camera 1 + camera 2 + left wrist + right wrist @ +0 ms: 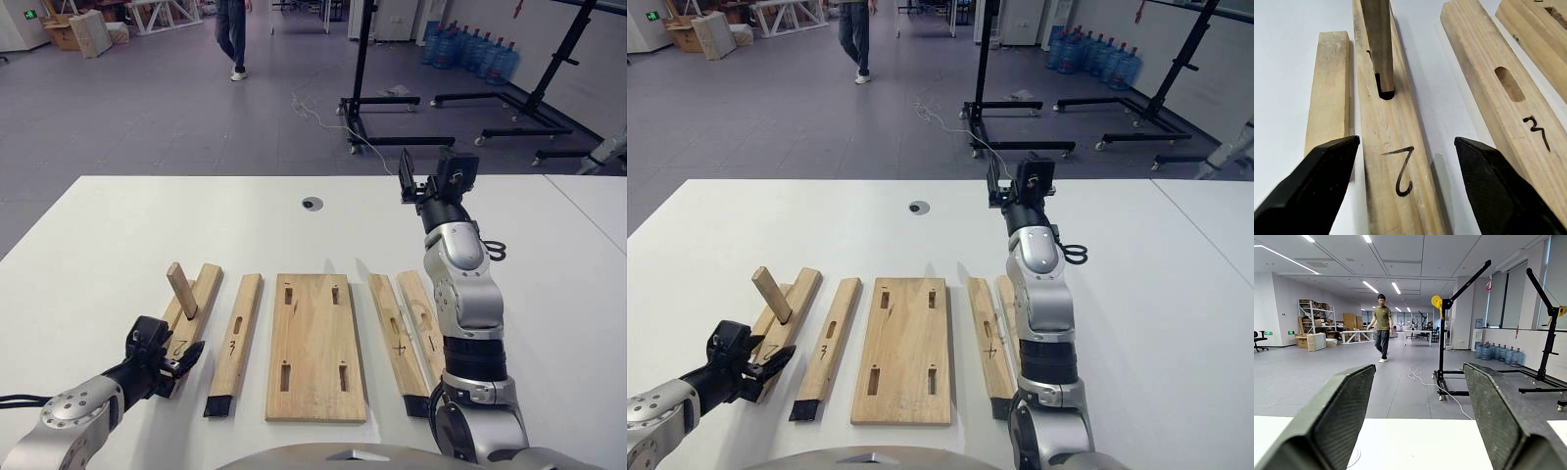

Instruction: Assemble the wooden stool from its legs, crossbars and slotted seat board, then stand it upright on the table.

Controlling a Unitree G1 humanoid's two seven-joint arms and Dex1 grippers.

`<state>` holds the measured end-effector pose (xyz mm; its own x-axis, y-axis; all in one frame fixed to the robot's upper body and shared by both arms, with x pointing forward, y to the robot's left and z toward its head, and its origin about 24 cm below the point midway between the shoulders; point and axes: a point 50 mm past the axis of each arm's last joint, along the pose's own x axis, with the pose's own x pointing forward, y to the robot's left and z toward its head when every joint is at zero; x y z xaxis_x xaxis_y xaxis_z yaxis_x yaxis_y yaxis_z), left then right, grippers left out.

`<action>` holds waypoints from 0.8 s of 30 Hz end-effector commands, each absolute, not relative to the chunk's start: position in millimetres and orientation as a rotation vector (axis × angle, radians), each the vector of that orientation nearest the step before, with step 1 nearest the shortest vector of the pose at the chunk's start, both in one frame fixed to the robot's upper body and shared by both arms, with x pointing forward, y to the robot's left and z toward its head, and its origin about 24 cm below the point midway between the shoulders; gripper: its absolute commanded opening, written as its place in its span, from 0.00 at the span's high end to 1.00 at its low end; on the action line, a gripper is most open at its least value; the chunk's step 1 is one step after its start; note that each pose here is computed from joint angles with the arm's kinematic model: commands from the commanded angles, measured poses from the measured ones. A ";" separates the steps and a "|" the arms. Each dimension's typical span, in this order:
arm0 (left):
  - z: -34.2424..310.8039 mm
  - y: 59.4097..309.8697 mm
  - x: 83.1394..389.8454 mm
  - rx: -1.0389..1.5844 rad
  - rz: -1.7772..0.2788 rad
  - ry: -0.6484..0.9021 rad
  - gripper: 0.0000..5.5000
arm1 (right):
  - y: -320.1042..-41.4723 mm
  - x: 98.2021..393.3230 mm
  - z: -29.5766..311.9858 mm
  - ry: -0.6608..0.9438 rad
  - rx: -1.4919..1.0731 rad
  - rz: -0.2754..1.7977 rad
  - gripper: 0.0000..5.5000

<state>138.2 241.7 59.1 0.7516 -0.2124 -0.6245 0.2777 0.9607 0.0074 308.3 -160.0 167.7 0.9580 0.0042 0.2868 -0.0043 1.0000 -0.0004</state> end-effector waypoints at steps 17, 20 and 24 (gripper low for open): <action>44.0 240.9 135.8 0.054 -0.224 0.751 0.63 | -158.0 308.0 171.4 -0.295 -0.015 0.024 0.40; 57.8 243.4 152.6 -0.030 -0.193 0.657 0.63 | -158.3 309.8 172.6 -0.300 -0.018 0.026 0.40; 102.1 247.4 196.5 -0.032 -0.234 0.442 0.63 | -159.2 315.5 175.3 -0.307 0.009 0.092 0.40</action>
<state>181.0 245.4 82.9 0.8467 -0.2151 -0.4867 0.1925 0.9765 -0.0967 311.7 -160.8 169.2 0.9574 0.0370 0.2864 -0.0334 0.9993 -0.0174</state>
